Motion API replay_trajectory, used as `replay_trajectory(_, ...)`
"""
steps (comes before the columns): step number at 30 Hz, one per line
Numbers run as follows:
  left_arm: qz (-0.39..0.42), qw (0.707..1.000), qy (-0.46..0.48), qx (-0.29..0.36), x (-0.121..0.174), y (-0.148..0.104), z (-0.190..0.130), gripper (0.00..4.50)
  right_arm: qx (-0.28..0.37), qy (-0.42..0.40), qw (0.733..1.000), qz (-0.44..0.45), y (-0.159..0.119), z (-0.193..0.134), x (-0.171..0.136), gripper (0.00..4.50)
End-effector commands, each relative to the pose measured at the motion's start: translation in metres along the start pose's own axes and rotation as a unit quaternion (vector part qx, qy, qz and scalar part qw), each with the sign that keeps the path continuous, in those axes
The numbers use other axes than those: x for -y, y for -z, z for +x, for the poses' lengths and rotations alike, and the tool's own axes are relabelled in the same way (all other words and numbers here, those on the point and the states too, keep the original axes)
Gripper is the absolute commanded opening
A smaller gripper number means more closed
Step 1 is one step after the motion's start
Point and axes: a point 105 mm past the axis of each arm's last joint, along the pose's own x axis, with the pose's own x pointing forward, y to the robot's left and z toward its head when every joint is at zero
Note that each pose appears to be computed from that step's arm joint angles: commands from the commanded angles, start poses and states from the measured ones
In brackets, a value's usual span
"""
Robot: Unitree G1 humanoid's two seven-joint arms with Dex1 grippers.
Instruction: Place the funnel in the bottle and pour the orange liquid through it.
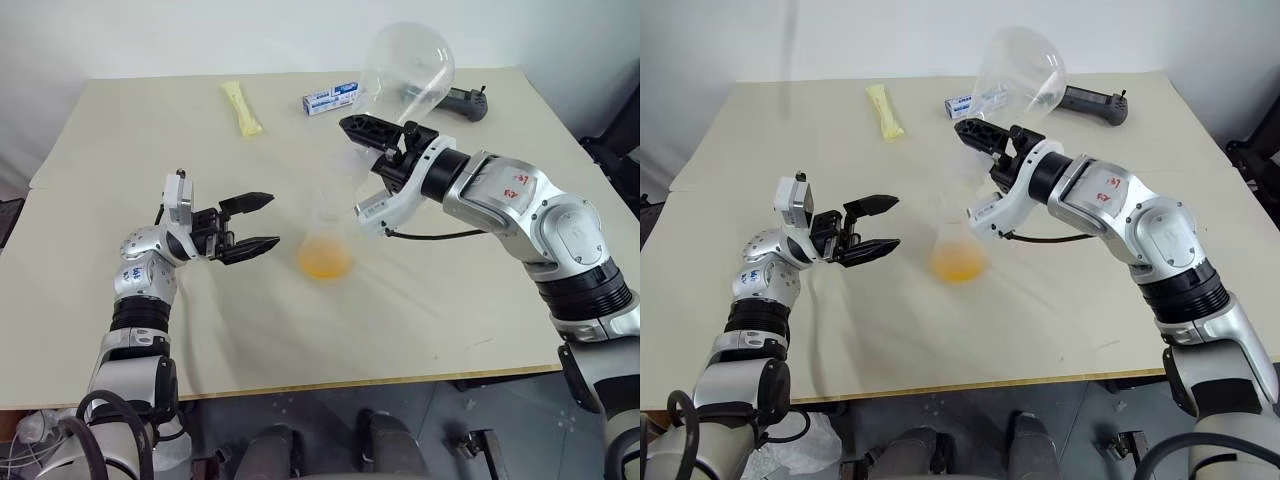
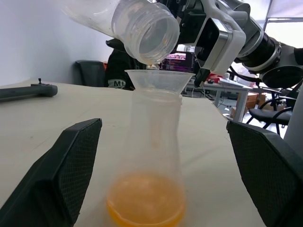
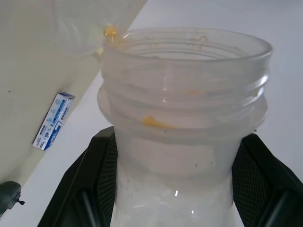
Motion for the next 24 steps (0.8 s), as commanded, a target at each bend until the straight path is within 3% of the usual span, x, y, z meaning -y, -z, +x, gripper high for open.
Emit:
replay_trajectory(1,0.02,1.0,0.009,0.008,0.001,-0.008,0.001,4.5,-0.011,0.031,0.999,-0.005,0.007,-0.001,0.017,2.74)
replay_trajectory(6,0.022,1.0,0.007,0.008,0.0,-0.008,0.001,4.5,-0.033,0.039,0.997,0.054,0.012,-0.001,0.016,2.74)
replay_trajectory(11,0.022,1.0,0.006,0.002,-0.001,-0.008,0.003,4.5,-0.079,0.056,0.971,0.217,0.023,-0.008,0.015,2.74)
replay_trajectory(15,0.022,1.0,0.006,-0.003,-0.002,-0.009,0.003,4.5,-0.127,0.081,0.907,0.392,0.037,-0.018,0.01,2.74)
replay_trajectory(19,0.02,1.0,0.011,-0.01,-0.003,-0.011,0.002,4.5,-0.115,0.141,0.786,0.59,0.046,-0.036,0.005,2.74)
replay_trajectory(24,0.017,1.0,0.012,-0.019,-0.005,-0.012,0.001,4.5,-0.16,0.179,0.661,0.711,0.069,-0.065,-0.031,2.74)
